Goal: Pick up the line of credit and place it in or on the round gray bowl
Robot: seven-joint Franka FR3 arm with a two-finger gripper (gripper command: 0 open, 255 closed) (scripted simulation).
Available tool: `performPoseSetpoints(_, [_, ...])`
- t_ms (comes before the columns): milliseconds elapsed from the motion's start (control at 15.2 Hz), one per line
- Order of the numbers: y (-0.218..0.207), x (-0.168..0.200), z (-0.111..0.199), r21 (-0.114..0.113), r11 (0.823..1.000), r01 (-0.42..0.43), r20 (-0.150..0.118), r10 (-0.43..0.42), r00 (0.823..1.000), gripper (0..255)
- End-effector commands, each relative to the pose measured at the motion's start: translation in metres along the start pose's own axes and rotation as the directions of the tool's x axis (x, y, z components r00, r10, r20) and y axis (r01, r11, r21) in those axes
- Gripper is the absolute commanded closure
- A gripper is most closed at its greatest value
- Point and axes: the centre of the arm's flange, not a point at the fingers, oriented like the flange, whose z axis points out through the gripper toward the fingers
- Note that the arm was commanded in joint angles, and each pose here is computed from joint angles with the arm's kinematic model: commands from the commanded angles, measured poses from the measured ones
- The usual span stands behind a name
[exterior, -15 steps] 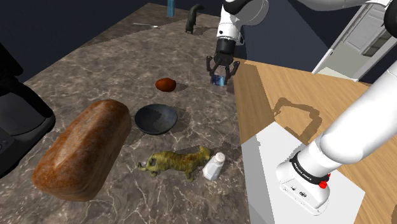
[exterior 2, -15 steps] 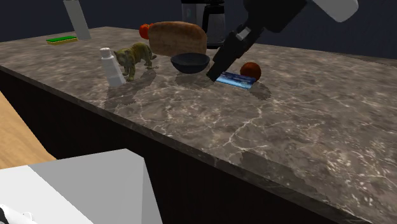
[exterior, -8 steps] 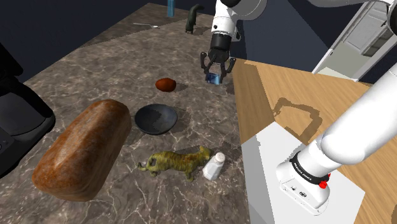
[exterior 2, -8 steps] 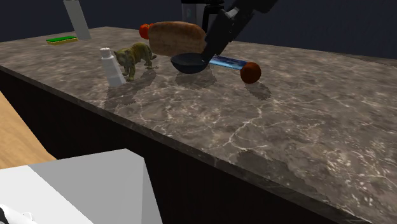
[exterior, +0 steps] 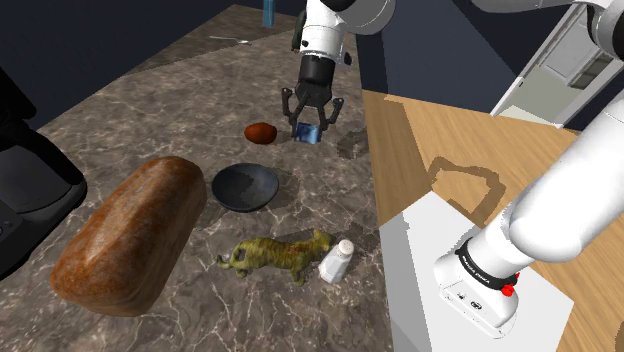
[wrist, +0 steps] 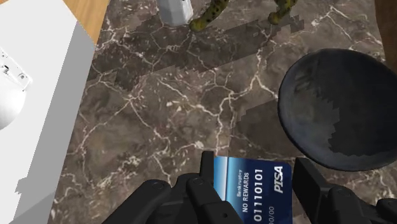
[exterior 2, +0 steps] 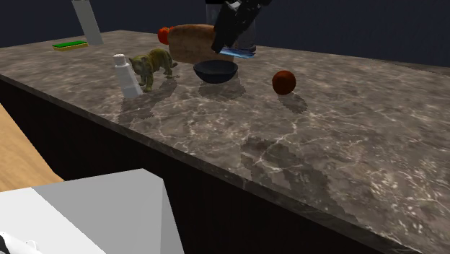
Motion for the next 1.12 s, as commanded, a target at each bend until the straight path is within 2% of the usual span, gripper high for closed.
performPoseSetpoints(0, [-0.019, -0.016, 0.009, 0.001, 1.0, -0.002, 0.001, 0.002, 1.0, 255])
performPoseSetpoints(726, [-0.118, -0.107, 0.06, 0.001, 1.0, -0.002, 0.001, 0.002, 1.0, 255])
performPoseSetpoints(1056, [-0.118, -0.092, 0.082, 0.001, 1.0, -0.002, 0.001, 0.002, 1.0, 255])
